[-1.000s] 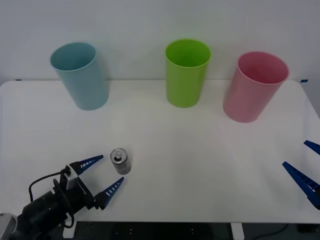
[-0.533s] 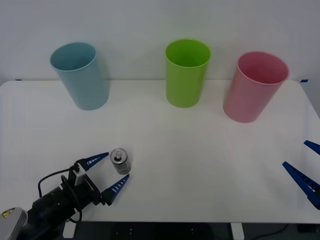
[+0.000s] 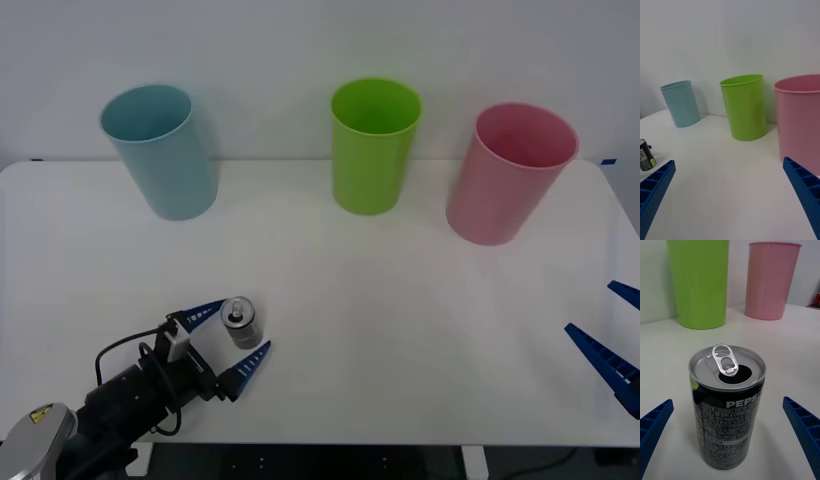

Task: Grasp the object on the table and drop it into the matching bin: aluminum can to the light blue bin, PET bottle to the pink bin.

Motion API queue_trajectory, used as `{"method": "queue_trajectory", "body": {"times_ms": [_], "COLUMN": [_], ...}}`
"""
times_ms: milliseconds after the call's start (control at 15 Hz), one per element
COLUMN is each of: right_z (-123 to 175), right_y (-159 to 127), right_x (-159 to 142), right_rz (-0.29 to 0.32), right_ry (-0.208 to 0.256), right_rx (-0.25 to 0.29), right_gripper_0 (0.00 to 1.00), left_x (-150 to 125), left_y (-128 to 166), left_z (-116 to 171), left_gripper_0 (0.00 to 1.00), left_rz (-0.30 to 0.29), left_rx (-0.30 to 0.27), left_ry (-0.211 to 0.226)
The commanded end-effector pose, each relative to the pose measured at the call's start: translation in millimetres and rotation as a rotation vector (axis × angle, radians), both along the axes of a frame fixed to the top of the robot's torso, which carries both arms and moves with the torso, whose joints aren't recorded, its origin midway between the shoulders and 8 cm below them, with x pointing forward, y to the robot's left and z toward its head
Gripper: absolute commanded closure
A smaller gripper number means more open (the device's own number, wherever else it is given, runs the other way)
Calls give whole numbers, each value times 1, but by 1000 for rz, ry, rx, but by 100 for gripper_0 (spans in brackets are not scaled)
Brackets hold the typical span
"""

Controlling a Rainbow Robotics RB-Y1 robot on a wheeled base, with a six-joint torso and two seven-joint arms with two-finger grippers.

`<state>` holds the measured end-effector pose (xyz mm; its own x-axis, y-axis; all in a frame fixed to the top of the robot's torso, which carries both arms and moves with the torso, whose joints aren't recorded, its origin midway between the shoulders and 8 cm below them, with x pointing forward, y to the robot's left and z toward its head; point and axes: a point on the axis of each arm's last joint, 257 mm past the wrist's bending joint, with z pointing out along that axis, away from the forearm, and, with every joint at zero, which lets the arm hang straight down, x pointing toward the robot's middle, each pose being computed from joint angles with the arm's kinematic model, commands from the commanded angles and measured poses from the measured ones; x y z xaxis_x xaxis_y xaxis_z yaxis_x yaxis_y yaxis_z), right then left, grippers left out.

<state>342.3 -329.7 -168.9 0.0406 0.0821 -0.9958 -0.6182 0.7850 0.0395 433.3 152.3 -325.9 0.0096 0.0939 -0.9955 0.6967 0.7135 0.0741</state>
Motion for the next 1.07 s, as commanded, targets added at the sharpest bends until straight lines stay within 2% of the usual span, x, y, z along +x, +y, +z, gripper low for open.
{"method": "queue_trajectory", "body": {"times_ms": [67, 267, 333, 400, 467, 600, 1067], "right_z": [0, 0, 0, 0, 0, 0, 0], "right_y": [0, 0, 0, 0, 0, 0, 0], "right_x": [0, 0, 0, 0, 0, 0, 0], "right_rz": [0, 0, 0, 0, 0, 0, 0], "right_ry": [0, 0, 0, 0, 0, 0, 0], "right_rx": [0, 0, 0, 0, 0, 0, 0], "right_gripper_0": [0, 0, 0, 0, 0, 0, 0], "left_x": [2, 2, 2, 2, 3, 4, 6], "left_y": [-2, -4, -4, -5, -5, -6, -12], "left_z": [-1, -1, -1, -1, -1, -1, 0], "left_gripper_0": [0, 0, 10, 33, 83, 99, 100], "left_rz": [-4, -7, -8, -8, -9, -4, -6], "left_rx": [3, 4, 4, 3, 3, 0, -8], "left_ry": [0, 0, -1, -1, -1, 1, 7]}}
